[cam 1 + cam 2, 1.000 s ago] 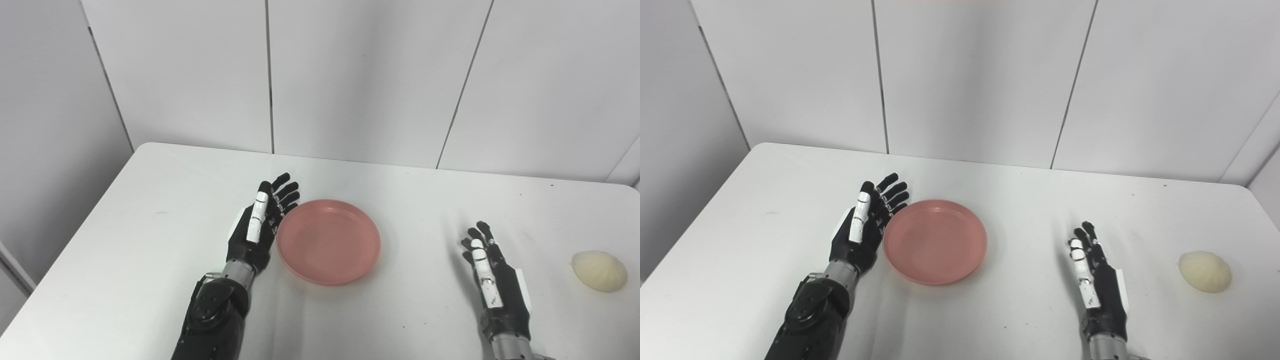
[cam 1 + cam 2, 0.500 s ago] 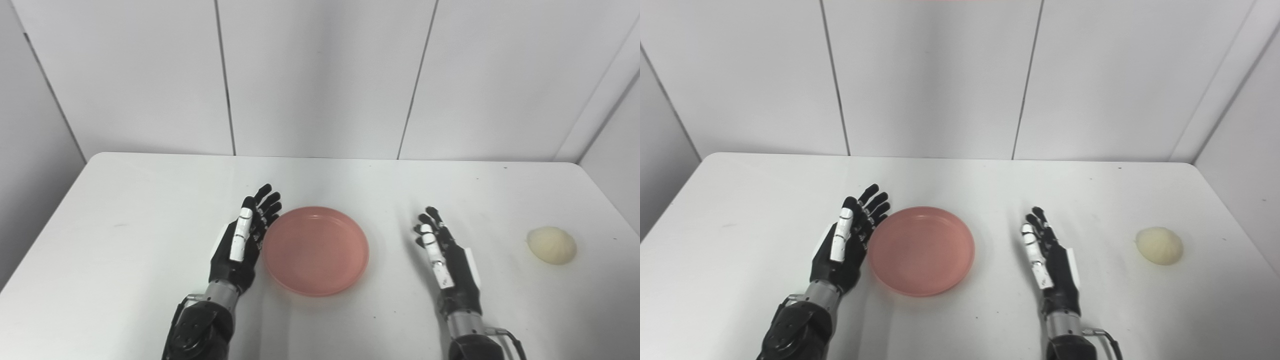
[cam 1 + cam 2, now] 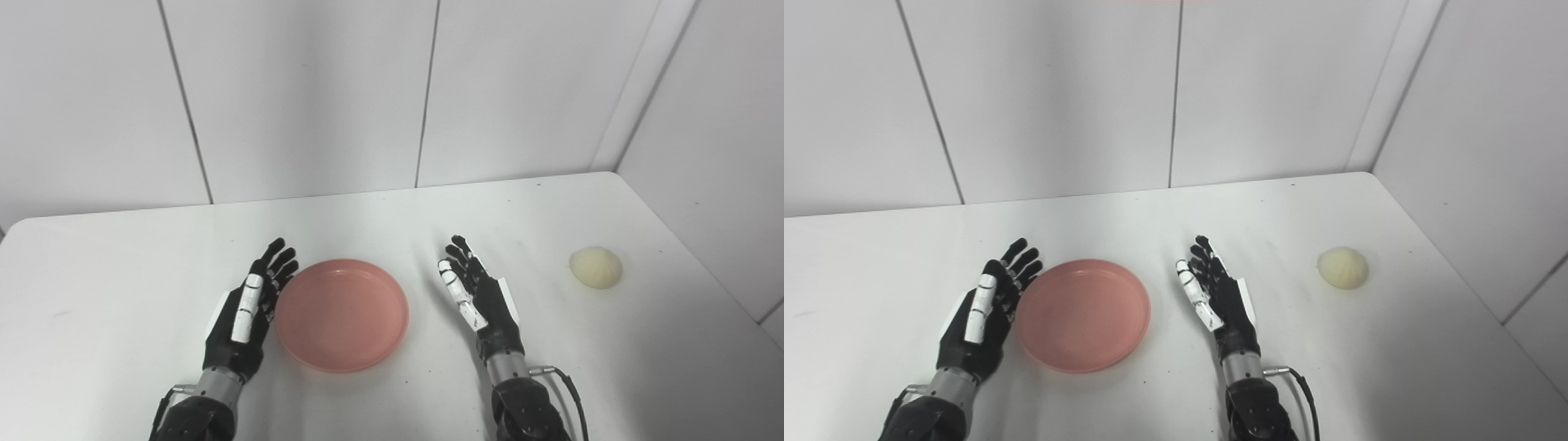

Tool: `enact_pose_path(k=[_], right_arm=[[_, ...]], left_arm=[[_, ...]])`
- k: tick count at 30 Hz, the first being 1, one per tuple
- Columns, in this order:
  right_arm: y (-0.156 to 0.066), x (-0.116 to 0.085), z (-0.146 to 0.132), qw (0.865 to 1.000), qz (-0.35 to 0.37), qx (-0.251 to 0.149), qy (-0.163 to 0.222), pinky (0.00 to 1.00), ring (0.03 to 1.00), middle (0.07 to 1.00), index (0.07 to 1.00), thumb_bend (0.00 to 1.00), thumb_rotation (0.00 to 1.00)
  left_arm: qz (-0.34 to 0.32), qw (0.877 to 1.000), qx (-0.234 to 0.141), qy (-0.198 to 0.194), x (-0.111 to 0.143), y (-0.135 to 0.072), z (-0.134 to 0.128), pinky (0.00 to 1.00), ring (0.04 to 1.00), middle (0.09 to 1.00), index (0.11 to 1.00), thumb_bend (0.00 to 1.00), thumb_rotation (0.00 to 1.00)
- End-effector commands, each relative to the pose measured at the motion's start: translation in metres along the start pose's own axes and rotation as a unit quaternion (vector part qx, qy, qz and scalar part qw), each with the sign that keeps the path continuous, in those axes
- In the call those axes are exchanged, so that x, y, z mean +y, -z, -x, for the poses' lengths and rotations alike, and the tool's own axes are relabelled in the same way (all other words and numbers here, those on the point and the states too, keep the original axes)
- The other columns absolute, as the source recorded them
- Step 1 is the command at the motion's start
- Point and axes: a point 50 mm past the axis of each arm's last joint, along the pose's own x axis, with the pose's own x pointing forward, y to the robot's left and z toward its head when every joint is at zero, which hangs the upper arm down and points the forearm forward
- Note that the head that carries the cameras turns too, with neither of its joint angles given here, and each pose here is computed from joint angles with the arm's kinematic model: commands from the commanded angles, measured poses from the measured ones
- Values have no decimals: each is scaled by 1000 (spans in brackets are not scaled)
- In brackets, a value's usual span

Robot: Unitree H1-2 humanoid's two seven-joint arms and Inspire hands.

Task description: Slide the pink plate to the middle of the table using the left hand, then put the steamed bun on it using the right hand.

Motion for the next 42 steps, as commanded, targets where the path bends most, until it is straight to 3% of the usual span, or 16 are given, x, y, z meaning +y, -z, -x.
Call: enact_pose_path(k=[1,4,10,16,19,23,32,42], right_arm=[[-29,-14,-18,996,15,-80,30,826,852,881,886,499,636],[-38,-29,-27,994,17,-93,59,825,861,886,895,532,498],[-62,-65,-41,981,134,-104,91,779,852,865,880,609,423],[-76,-98,-51,960,229,-83,141,779,841,846,856,702,417],[-81,-112,-53,940,280,-82,177,687,778,797,821,751,415],[-88,-130,-54,911,341,-85,217,660,762,791,809,765,411],[-96,-171,-51,868,410,-39,277,677,775,809,822,749,390],[-88,-192,-53,844,450,18,291,709,823,842,828,780,368]], left_arm=[[-7,1000,-5,2,3,4,2,955,940,941,927,596,935],[-12,1000,-4,4,4,3,2,959,952,954,934,596,945],[-18,1000,0,6,10,0,2,981,963,964,939,594,956],[-13,1000,-5,7,16,0,2,968,960,959,931,608,941],[-8,1000,-7,8,17,2,2,965,955,952,928,606,935],[-8,1000,-5,15,18,3,1,972,964,959,930,613,938],[-11,1000,-3,15,15,2,1,990,969,967,938,604,944],[8,1000,0,14,20,6,-2,996,978,973,931,624,890]])
